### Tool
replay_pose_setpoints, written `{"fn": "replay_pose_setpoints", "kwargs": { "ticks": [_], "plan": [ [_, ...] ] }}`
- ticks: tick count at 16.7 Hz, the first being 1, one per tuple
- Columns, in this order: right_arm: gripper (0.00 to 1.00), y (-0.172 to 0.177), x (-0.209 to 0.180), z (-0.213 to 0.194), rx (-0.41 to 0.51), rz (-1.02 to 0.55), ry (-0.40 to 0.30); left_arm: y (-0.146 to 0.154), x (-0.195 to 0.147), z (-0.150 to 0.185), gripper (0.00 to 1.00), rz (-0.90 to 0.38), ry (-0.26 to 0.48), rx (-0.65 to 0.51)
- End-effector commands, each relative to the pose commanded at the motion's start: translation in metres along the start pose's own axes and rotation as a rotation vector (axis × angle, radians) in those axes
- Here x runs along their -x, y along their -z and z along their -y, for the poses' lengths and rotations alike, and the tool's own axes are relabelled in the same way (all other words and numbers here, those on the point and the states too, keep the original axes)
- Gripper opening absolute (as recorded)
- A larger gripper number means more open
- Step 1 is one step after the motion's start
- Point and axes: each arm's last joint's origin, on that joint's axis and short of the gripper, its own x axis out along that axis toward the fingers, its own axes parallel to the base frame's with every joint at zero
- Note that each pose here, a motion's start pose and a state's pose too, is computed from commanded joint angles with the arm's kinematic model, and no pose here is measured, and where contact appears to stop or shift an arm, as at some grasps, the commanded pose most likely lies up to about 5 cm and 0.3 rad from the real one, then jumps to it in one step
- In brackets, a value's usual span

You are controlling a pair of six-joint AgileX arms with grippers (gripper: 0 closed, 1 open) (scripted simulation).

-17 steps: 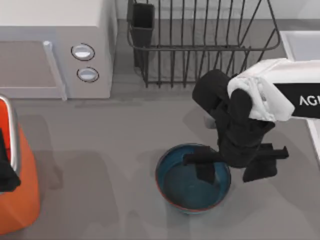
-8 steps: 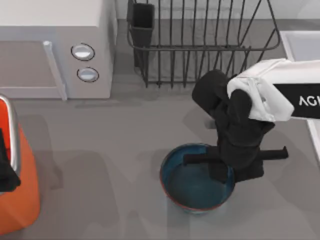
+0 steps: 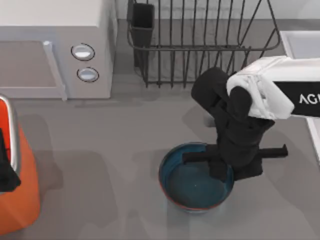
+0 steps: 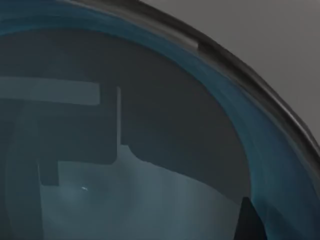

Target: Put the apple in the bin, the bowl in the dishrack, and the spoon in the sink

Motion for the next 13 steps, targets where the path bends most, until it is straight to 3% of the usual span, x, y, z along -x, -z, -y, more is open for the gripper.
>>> {"fn": "replay_pose_setpoints", "kwargs": {
  "ticks": [9,13],
  "plan": [
    [0.00,0.000,0.091,0.001,-0.001,-0.007,0.005,0.000,0.000,0.000,1.00,0.000,0.000,0.000],
    [0.00,0.001,0.093,0.000,0.000,-0.006,0.004,0.000,0.000,0.000,1.00,0.000,0.000,0.000]
  ]
}}
